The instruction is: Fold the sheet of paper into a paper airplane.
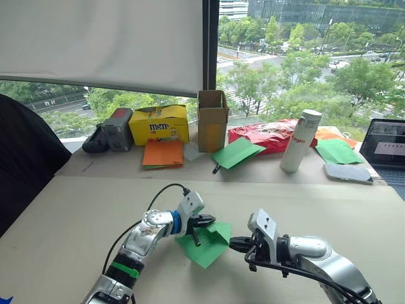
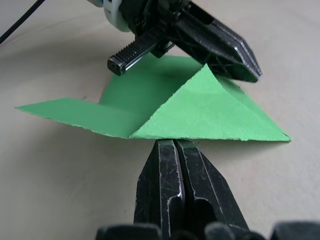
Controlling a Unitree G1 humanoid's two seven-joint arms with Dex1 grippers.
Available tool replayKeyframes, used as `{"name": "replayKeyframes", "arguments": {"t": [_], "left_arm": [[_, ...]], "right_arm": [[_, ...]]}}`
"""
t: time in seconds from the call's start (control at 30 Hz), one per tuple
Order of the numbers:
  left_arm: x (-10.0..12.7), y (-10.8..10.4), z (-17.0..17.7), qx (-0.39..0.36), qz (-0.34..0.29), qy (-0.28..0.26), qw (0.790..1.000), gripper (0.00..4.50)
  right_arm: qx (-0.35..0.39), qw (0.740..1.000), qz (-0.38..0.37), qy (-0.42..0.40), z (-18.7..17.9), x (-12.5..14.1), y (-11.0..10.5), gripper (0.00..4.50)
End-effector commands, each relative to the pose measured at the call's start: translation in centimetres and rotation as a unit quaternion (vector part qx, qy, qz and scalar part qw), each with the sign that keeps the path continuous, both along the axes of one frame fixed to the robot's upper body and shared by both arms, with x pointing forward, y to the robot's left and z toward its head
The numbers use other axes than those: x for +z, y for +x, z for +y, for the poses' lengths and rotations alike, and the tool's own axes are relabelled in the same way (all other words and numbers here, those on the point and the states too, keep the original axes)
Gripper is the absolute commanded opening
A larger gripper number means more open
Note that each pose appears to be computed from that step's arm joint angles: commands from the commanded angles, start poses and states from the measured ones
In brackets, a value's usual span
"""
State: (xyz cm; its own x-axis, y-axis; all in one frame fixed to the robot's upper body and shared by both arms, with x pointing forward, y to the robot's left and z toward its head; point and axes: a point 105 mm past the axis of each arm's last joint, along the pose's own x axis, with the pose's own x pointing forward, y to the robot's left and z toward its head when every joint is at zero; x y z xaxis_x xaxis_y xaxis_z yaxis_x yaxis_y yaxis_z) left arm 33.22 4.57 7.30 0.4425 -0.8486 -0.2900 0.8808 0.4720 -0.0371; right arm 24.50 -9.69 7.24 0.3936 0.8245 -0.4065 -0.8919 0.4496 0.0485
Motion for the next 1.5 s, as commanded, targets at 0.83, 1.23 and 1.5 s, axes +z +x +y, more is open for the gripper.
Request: {"name": "replayKeyframes", "arguments": {"t": [0.83, 1.23, 1.5], "left_arm": [[6.2, 0.3, 1.3, -0.028, -0.027, -0.079, 0.996, 0.01], [2.7, -0.6, 3.1, -0.114, 0.017, -0.029, 0.993, 0.01], [2.1, -1.3, 2.0, -0.127, 0.032, -0.051, 0.99, 0.01]], "right_arm": [[0.004, 1.0, -0.025, 0.001, 0.4, 0.7, 1.0, 0.0], [0.005, 1.0, -0.03, -0.005, 0.4, 0.7, 1.3, 0.0], [0.002, 1.0, -0.031, 0.0, 0.7, 0.8, 1.4, 0.0]]}}
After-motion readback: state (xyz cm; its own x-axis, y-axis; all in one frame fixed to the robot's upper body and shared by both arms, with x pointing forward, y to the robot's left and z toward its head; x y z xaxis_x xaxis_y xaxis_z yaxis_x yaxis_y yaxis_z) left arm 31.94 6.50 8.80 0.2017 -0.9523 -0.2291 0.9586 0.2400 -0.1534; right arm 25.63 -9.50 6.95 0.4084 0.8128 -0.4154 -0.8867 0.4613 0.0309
